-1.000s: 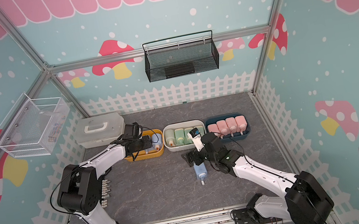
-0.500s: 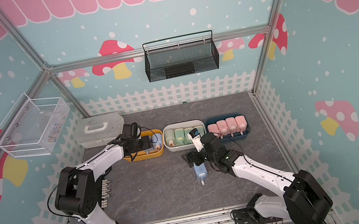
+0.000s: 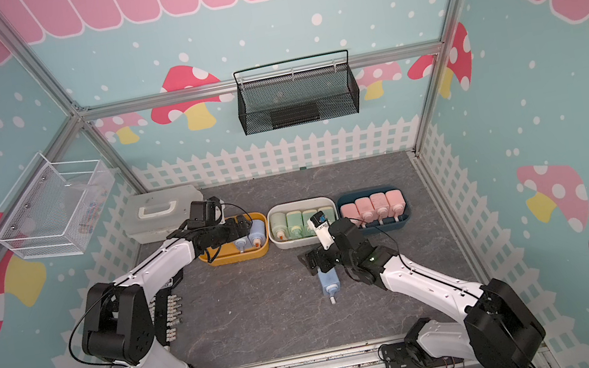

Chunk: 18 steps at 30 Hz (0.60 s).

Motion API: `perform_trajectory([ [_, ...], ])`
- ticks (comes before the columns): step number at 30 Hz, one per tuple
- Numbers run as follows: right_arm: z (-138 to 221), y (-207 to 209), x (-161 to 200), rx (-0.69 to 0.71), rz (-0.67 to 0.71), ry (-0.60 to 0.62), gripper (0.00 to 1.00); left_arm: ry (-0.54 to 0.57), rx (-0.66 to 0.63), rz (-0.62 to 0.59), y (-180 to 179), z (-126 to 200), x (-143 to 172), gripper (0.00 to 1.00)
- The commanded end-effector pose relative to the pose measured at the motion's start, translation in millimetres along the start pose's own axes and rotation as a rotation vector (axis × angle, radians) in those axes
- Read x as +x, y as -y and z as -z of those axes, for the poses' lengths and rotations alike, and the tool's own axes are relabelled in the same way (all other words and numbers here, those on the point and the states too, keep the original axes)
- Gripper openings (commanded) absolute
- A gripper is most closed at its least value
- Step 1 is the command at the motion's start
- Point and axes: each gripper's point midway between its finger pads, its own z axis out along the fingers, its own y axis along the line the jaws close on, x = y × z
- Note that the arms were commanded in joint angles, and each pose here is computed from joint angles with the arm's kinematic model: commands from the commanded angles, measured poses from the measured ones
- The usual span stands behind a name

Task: Place the pencil sharpeners by color into the storage box
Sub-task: Place the pencil sharpener in the storage box.

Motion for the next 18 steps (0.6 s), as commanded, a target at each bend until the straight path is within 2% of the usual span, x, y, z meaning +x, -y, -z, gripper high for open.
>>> perform_trajectory([
  [1, -0.4, -3.7, -2.3, -0.009, 0.006, -0.004, 0.99, -0.032, 0.092, 0.034, 10.5, -12.9, 5.8, 0.99],
  [6, 1.1, -2.9, -0.4, -0.006, 0.006, -0.006, 0.99, -0.068, 0.132, 0.053, 15.9, -25.5, 9.1, 0.99],
  [18, -0.4, -1.7, 2.1, 0.0, 0.011, -0.014, 0.99, -0.084, 0.139, 0.061, 15.5, -32.0, 12.6, 0.99],
])
